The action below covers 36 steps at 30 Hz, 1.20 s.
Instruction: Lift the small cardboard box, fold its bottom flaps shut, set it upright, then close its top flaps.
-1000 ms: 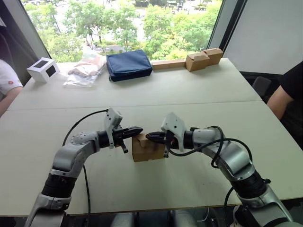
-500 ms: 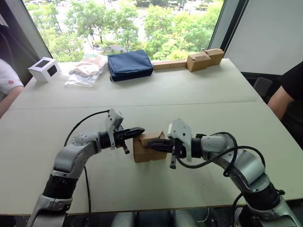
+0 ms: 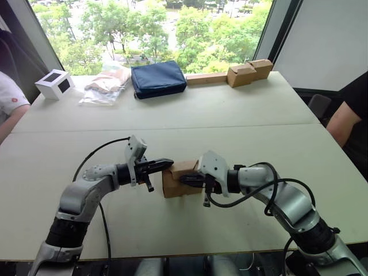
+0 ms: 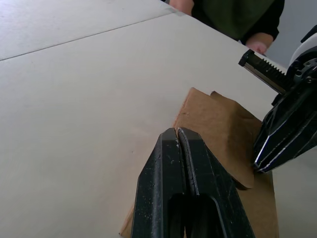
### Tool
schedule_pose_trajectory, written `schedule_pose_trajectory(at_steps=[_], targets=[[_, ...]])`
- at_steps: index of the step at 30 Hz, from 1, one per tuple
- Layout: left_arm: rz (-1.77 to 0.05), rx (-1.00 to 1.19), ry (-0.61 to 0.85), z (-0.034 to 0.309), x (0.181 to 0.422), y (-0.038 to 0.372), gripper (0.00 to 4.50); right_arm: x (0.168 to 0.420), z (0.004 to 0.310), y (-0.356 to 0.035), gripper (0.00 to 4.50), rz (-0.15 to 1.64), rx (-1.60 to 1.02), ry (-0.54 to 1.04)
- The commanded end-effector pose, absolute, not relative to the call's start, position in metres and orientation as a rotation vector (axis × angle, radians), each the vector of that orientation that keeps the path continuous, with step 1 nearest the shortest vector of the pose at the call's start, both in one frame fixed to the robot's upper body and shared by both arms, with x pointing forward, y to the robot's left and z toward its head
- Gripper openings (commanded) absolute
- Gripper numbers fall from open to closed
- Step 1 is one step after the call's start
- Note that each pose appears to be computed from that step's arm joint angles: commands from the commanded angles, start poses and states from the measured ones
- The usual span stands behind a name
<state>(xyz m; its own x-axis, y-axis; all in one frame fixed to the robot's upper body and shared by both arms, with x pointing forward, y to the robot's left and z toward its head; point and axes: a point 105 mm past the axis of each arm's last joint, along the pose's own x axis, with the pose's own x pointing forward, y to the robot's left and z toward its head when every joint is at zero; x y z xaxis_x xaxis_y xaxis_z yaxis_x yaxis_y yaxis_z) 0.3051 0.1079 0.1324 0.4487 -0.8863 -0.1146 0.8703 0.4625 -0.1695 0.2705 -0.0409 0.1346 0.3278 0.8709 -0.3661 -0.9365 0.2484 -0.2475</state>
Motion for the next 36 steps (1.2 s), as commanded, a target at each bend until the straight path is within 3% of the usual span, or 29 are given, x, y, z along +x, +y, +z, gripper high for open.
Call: schedule_pose_trajectory(at_steps=[1,20,26,36], targets=[[-1.086,-0.11,0.168,0.14,0.307,0.106,0.01,0.273,0.139,-0.04,0.0,1.23,-0.515,0.123],[-1.08,-0.137,0.194,0.134,0.304,0.104,0.01,0.281,0.134,-0.042,0.0,1.192,-0.625,0.082],[-1.066,-0.138,0.195,0.135,0.306,0.105,0.01,0.267,0.158,-0.037,0.0,1.269,-0.51,0.021],[-1.046,-0.213,0.178,0.146,0.309,0.104,0.01,0.265,0.146,-0.036,0.0,1.286,-0.588,0.051]])
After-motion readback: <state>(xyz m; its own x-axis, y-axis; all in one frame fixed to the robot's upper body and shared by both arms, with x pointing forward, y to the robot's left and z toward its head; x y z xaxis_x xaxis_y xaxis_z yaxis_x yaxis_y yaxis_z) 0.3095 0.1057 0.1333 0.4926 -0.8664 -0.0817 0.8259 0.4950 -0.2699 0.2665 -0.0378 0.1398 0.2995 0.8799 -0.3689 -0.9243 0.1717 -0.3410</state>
